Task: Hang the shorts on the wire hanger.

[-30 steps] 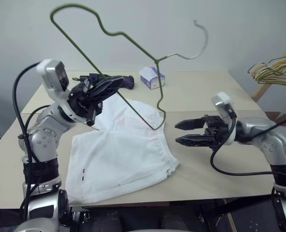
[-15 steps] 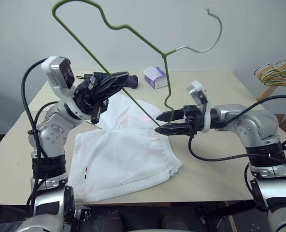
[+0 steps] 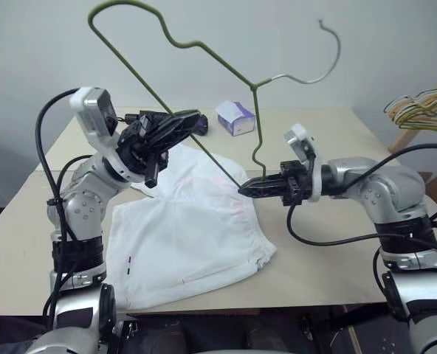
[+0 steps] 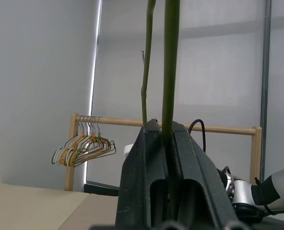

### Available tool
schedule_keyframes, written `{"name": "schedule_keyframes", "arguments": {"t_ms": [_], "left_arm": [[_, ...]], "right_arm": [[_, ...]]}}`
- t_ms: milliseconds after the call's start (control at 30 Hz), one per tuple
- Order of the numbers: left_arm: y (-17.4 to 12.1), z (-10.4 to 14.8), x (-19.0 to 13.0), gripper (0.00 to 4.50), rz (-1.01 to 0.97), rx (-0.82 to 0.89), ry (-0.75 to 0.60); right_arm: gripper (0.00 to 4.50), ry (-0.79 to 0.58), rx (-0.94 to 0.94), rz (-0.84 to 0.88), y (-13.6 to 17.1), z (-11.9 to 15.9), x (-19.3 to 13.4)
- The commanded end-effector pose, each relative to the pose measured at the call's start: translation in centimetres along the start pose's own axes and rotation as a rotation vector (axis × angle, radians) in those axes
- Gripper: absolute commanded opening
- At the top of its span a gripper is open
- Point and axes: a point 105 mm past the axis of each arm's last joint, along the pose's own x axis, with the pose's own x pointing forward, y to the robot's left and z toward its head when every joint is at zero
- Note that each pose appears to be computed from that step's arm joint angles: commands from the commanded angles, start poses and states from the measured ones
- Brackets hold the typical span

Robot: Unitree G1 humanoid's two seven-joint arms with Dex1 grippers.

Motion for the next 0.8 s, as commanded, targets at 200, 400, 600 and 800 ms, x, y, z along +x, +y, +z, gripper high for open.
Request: {"name": "schedule_keyframes", "arguments": {"t_ms": [200, 400, 600, 800], "left_arm": [[0.4, -0.9, 0.1, 0.00, 0.020, -0.004, 0.019], [1.2, -2.1, -0.2, 1.37, 0.082, -0.029, 0.068], [2.4, -3.3, -1.1, 3.37, 0.183, -0.022, 0.147], [3.2, -5.2, -5.2, 4.47, 0.336, 0.096, 0.386]], "right_arm": [[0.00, -0.058, -0.080, -0.008, 0.2, 1.9, -0.2], [0.00, -0.144, -0.070, 0.004, 0.6, 2.9, -0.5], [0.00, -0.233, -0.032, -0.036, 0.7, 3.8, -1.2], [0.00, -0.183, 0.200, -0.195, 0.3, 0.6, -6.0]]}}
